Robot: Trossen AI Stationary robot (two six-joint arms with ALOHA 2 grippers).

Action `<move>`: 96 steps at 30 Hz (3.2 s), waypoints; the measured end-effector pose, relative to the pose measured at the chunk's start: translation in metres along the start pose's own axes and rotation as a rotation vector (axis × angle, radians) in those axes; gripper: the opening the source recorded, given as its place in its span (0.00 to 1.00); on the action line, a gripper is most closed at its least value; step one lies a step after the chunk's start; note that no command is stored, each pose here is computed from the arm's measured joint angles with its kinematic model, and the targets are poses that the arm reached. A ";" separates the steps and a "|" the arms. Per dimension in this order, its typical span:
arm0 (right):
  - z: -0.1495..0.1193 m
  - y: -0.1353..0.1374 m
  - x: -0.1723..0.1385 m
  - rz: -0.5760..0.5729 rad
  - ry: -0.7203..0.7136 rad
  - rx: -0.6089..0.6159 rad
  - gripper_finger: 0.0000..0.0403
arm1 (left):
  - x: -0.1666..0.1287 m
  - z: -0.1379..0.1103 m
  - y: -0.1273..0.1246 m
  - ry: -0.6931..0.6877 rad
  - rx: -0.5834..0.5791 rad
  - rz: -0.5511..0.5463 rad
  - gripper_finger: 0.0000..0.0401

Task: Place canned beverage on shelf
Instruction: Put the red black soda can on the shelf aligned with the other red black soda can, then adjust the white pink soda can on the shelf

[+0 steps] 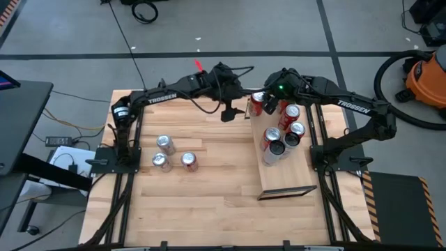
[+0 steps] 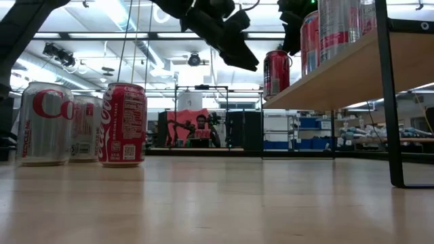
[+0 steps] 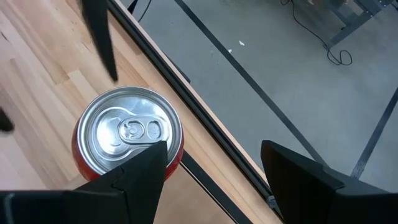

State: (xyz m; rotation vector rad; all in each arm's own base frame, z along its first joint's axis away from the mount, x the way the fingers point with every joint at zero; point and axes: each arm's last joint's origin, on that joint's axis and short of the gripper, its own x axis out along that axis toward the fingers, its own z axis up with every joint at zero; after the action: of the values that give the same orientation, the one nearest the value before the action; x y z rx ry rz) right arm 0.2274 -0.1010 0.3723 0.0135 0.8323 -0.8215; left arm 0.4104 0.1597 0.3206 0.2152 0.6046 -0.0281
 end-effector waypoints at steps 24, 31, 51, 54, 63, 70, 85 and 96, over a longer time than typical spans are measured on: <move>0.007 -0.003 -0.008 0.005 -0.030 -0.007 0.67 | 0.033 -0.001 0.000 -0.061 -0.019 0.073 0.57; 0.008 0.001 -0.003 0.061 -0.016 -0.013 0.67 | 0.039 -0.002 0.002 -0.086 -0.028 0.083 0.54; 0.005 0.003 -0.002 0.056 0.019 -0.004 0.67 | 0.055 -0.005 0.002 -0.126 -0.083 0.112 0.54; 0.007 0.004 -0.007 0.059 -0.014 -0.015 0.67 | 0.049 -0.005 0.001 -0.093 -0.075 0.107 0.54; 0.011 0.017 -0.031 0.029 -0.122 -0.044 0.67 | 0.028 0.000 -0.006 -0.056 -0.019 0.009 0.54; -0.011 0.037 -0.054 0.027 -0.211 -0.072 0.65 | 0.026 -0.002 -0.008 -0.038 -0.083 -0.042 0.54; -0.030 0.048 -0.093 0.073 -0.579 -0.089 0.64 | -0.021 0.041 -0.052 -0.048 -0.065 0.136 0.54; -0.041 0.057 -0.109 0.165 -0.607 -0.125 0.64 | -0.028 0.054 -0.078 -0.075 -0.101 0.115 0.54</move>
State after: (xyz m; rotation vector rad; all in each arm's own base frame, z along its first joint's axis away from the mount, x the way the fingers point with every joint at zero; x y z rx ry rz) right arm 0.1949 0.0222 0.3991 -0.2635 0.3010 -0.5677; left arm 0.4113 0.0709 0.3648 0.1501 0.5171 0.1052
